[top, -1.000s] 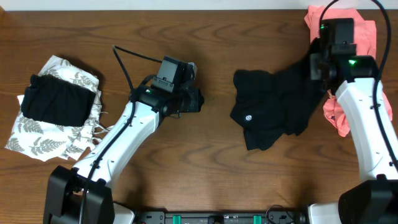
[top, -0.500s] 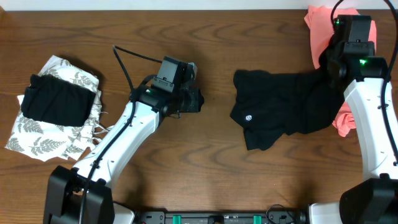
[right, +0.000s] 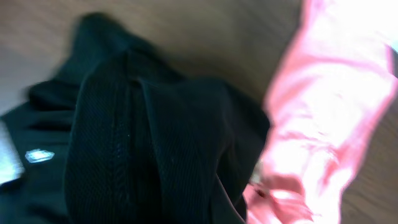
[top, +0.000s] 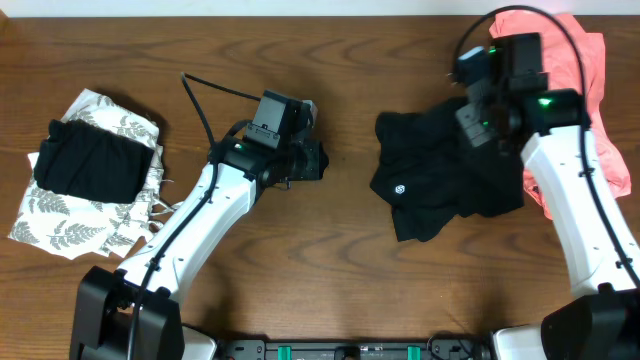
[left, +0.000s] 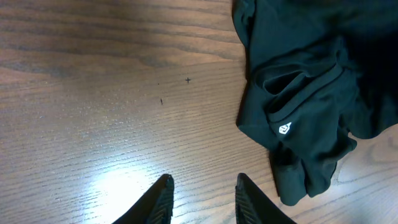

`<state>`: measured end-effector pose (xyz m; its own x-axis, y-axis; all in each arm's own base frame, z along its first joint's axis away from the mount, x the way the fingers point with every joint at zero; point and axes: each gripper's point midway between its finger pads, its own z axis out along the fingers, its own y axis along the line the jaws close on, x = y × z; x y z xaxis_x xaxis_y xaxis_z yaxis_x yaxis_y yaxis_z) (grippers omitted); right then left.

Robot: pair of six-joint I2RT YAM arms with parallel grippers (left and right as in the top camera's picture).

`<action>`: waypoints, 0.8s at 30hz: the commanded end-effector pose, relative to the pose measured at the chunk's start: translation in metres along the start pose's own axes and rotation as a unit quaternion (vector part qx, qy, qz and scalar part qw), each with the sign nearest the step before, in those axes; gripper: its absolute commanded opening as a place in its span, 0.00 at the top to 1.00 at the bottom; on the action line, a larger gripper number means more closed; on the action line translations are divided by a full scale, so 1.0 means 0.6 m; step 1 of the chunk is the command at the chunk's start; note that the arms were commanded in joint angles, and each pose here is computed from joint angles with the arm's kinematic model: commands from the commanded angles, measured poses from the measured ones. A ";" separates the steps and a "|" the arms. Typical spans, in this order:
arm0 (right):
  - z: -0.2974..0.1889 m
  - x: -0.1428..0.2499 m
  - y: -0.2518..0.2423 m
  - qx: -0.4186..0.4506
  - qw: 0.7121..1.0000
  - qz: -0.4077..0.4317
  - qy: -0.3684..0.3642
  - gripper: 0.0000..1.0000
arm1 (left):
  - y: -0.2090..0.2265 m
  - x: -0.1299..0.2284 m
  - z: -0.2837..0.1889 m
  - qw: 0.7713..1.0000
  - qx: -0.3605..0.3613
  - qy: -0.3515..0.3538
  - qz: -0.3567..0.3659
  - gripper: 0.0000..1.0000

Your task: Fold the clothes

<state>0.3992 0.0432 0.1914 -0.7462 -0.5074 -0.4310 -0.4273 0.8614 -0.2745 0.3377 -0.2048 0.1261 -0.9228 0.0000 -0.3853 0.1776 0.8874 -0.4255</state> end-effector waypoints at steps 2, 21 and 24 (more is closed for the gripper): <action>0.007 -0.017 0.068 -0.059 0.997 -0.042 -0.002 0.99 | -0.006 -0.004 -0.005 1.000 0.007 -0.005 0.009 0.67; 0.040 0.002 0.138 -0.086 0.993 -0.064 0.054 0.36 | -0.007 -0.006 -0.005 1.000 0.008 -0.007 0.009 0.67; 0.017 -0.022 0.117 -0.069 0.997 -0.037 0.015 0.15 | -0.007 -0.005 -0.005 1.000 0.008 -0.006 0.009 0.67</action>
<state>0.3777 0.1109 0.1316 -0.7416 -0.6087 -0.2821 -0.5918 0.7916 -0.1523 0.3393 -0.2057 0.1273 -0.9199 -0.0018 -0.3922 0.1811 0.8850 -0.4289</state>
